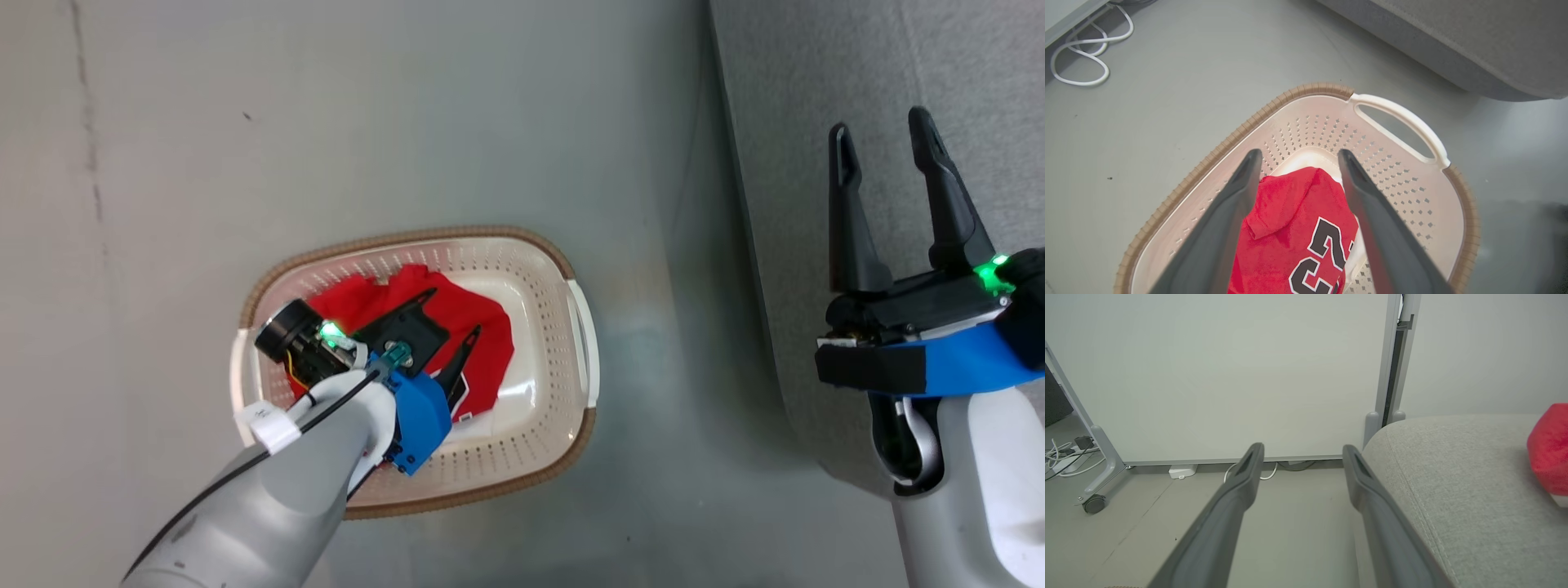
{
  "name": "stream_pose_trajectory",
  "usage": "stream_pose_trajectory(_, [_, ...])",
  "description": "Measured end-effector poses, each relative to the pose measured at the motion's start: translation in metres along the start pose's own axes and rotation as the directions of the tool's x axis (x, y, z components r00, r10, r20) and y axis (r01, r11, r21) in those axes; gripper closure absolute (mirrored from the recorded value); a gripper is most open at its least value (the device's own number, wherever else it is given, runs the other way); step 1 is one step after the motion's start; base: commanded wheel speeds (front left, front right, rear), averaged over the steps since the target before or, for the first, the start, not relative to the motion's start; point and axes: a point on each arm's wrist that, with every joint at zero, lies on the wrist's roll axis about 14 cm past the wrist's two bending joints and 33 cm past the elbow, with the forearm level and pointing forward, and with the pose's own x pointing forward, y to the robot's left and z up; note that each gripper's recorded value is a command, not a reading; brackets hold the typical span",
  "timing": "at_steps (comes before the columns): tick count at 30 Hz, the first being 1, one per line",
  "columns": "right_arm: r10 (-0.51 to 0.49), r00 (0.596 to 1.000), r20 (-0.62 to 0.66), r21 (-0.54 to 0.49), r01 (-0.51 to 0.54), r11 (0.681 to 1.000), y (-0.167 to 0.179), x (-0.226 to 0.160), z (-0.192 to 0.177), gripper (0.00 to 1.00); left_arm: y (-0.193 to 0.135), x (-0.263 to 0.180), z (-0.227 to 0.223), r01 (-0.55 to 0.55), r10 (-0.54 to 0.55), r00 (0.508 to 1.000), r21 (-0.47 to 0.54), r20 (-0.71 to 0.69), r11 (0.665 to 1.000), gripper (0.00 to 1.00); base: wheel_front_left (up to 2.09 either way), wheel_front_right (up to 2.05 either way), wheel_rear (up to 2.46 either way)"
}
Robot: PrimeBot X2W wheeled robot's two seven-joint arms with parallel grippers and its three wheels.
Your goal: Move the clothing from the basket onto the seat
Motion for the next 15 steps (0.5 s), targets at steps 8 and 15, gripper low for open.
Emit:
stream_pose_trajectory(8, [-0.002,0.999,-0.037,-0.016,0.002,1.000,-0.008,0.015,-0.032,0.00,-0.002,0.034,-0.050,0.110,-0.095,0.979,0.075,-0.183,0.991,0.00,0.00,0.00,0.00])
stream_pose_trajectory(15, [-0.009,0.998,-0.065,-0.027,0.007,1.000,-0.014,0.024,-0.059,0.00,-0.003,0.053,-0.102,0.180,-0.140,0.930,0.089,-0.340,0.980,0.00,0.00,0.00,0.00])
